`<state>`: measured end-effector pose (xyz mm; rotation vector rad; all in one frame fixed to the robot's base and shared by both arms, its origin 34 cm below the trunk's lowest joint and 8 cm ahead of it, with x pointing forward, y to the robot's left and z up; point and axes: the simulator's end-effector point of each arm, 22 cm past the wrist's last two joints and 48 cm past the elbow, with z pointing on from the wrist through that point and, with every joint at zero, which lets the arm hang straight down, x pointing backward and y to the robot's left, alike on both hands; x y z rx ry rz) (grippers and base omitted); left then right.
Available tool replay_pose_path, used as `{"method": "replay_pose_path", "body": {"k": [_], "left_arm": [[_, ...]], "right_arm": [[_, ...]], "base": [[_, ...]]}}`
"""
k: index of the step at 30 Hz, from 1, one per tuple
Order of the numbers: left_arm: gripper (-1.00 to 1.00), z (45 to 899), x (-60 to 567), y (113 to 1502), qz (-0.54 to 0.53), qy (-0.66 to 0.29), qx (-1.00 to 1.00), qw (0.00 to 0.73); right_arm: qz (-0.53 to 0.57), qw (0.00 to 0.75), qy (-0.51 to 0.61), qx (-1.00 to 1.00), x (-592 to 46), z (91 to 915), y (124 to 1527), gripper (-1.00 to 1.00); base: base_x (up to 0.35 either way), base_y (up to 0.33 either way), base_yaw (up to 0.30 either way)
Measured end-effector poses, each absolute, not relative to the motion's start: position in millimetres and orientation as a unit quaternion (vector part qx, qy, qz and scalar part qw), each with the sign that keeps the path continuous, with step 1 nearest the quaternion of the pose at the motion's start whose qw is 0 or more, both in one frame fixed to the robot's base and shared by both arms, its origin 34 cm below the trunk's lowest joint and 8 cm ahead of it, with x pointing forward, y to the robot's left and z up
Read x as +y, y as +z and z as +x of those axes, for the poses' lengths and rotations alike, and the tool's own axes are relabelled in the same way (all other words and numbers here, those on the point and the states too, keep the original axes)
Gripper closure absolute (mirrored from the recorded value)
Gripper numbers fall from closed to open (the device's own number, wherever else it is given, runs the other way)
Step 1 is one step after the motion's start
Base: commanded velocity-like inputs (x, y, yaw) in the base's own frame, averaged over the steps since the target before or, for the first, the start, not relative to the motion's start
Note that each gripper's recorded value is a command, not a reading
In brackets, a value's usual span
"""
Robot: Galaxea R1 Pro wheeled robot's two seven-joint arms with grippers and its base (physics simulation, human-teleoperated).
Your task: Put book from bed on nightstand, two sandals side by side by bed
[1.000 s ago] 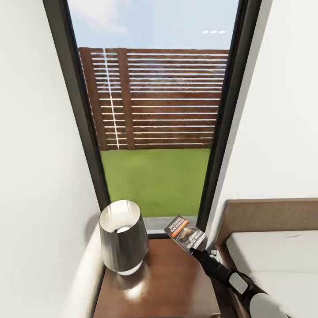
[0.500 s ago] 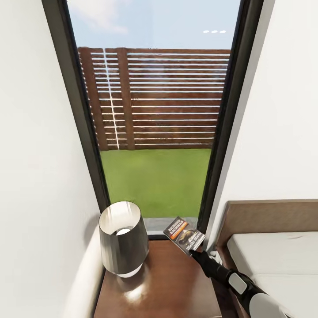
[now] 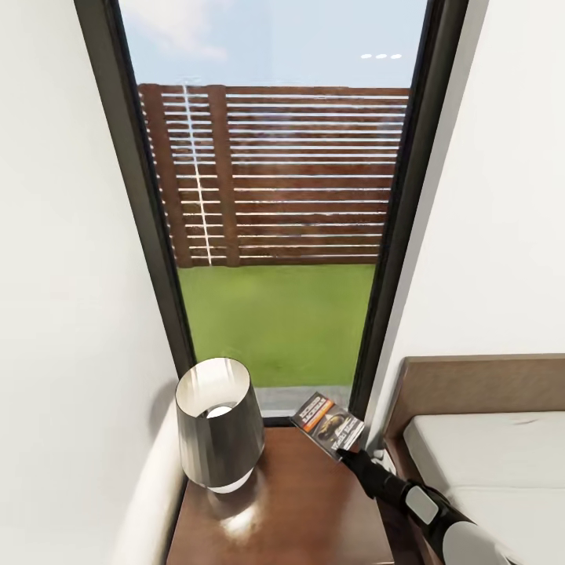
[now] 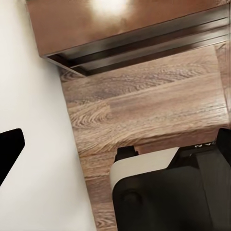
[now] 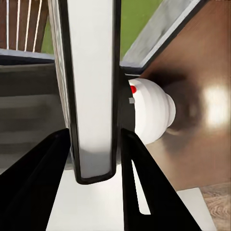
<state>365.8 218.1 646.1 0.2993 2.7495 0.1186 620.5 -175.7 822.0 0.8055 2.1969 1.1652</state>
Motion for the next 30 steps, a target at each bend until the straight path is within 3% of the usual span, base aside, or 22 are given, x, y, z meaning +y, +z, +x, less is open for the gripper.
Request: {"method": "replay_pose_path", "body": {"k": [30], "left_arm": [[-1.00,371,202,649,0.097,0.032,0.976,0.190]], "right_arm": [[0.303,0.251,0.405,0.825,-178,617,810,1.00]], "base": [[0.000,0.000,0.000]]}}
